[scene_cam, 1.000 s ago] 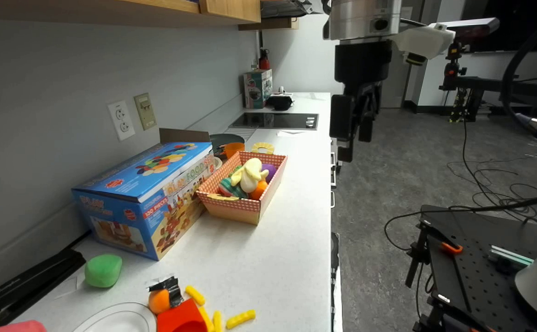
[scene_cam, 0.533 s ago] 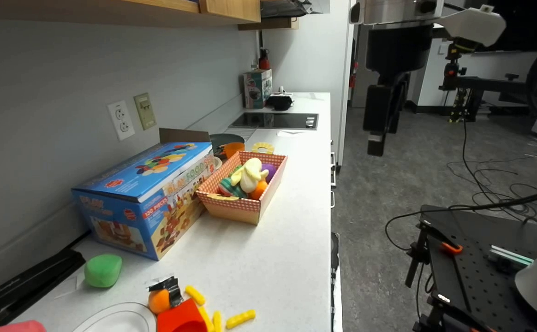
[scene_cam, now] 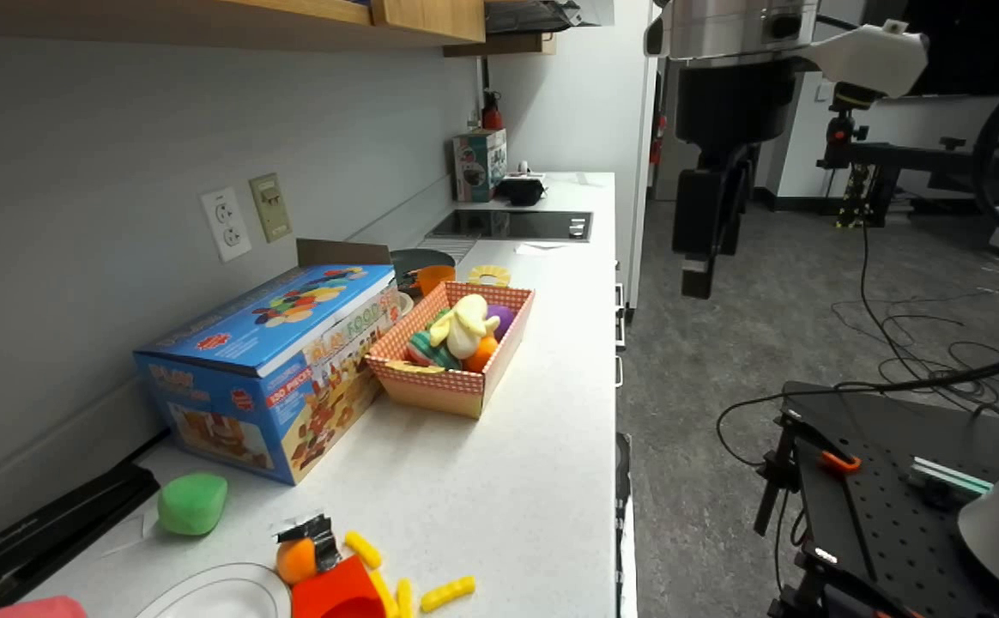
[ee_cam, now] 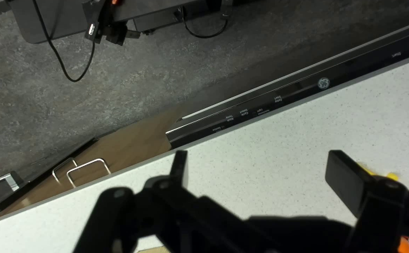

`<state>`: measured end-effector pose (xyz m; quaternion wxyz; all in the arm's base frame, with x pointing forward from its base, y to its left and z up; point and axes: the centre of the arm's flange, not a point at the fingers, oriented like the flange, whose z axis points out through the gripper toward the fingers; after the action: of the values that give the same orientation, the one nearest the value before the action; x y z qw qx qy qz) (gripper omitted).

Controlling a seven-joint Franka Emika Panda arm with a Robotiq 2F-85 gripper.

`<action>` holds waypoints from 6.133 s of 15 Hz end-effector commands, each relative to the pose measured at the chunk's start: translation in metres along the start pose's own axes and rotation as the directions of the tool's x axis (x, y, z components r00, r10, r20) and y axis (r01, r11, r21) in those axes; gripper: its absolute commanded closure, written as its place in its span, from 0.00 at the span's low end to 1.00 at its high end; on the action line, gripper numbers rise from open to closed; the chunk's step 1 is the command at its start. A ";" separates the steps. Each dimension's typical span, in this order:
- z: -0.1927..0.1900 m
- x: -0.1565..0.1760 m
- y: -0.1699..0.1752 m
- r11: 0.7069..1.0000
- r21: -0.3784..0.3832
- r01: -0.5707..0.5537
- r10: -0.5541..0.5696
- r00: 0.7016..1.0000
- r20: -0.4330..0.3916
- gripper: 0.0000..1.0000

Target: Close the left door of the open upper cabinet then open the right door

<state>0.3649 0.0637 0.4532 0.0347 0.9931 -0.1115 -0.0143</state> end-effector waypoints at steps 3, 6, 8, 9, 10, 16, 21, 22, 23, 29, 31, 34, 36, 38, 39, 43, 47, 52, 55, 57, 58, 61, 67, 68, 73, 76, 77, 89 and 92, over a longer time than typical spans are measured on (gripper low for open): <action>-0.009 -0.011 0.002 1.000 0.010 0.007 -0.006 0.999 -0.041 0.00; -0.024 -0.035 0.007 1.000 -0.001 0.014 -0.014 0.996 -0.091 0.00; -0.034 -0.052 0.010 1.000 -0.002 0.028 -0.028 0.990 -0.138 0.00; -0.038 -0.059 0.011 1.000 -0.004 0.031 -0.031 0.987 -0.157 0.00; -0.041 -0.064 0.012 1.000 -0.004 0.029 -0.029 0.984 -0.177 0.00; -0.050 -0.063 0.011 1.000 0.012 0.017 -0.014 0.980 -0.200 0.00; -0.045 -0.062 0.011 1.000 0.008 0.030 -0.028 0.979 -0.202 0.00; -0.046 -0.066 0.011 0.999 0.003 0.036 -0.035 0.977 -0.211 0.00; -0.049 -0.073 0.010 0.999 -0.004 0.039 -0.039 0.973 -0.227 0.00; -0.086 -0.120 0.000 0.997 -0.015 0.074 -0.074 0.922 -0.381 0.00; -0.097 -0.133 -0.005 0.996 -0.024 0.084 -0.086 0.901 -0.426 0.00; -0.107 -0.147 -0.009 0.994 -0.047 0.098 -0.109 0.879 -0.464 0.00; -0.108 -0.129 -0.014 0.995 -0.029 0.092 -0.095 0.895 -0.436 0.00; -0.106 -0.128 -0.014 0.995 -0.029 0.092 -0.095 0.897 -0.431 0.00; -0.105 -0.127 -0.014 0.995 -0.030 0.092 -0.096 0.899 -0.427 0.00; -0.104 -0.126 -0.015 0.995 -0.030 0.092 -0.096 0.901 -0.424 0.00; -0.104 -0.126 -0.015 0.995 -0.030 0.092 -0.096 0.901 -0.424 0.00; -0.109 -0.132 -0.015 0.995 -0.043 0.093 -0.103 0.897 -0.430 0.00; -0.110 -0.132 -0.015 0.995 -0.041 0.096 -0.104 0.888 -0.448 0.00; -0.111 -0.131 -0.015 0.995 -0.041 0.090 -0.099 0.882 -0.460 0.00; -0.111 -0.131 -0.016 0.995 -0.040 0.092 -0.100 0.877 -0.470 0.00; -0.113 -0.130 -0.017 0.995 -0.039 0.088 -0.096 0.866 -0.491 0.00; -0.110 -0.126 -0.018 0.995 -0.026 0.100 -0.101 0.883 -0.458 0.00; -0.110 -0.126 -0.018 0.995 -0.026 0.100 -0.101 0.883 -0.458 0.00; -0.110 -0.126 -0.018 0.995 -0.026 0.100 -0.101 0.883 -0.458 0.00; -0.085 -0.065 -0.019 0.993 -0.022 0.114 -0.109 0.838 -0.534 0.00; -0.079 -0.057 -0.019 0.993 -0.027 0.114 -0.109 0.822 -0.559 0.00; -0.086 -0.043 0.035 0.946 -0.214 0.244 -0.310 0.878 -0.365 0.00; -0.113 -0.066 0.040 0.917 -0.222 0.332 -0.389 0.869 -0.306 0.00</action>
<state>0.3195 0.0455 0.5329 0.1274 0.9780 0.0410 0.1599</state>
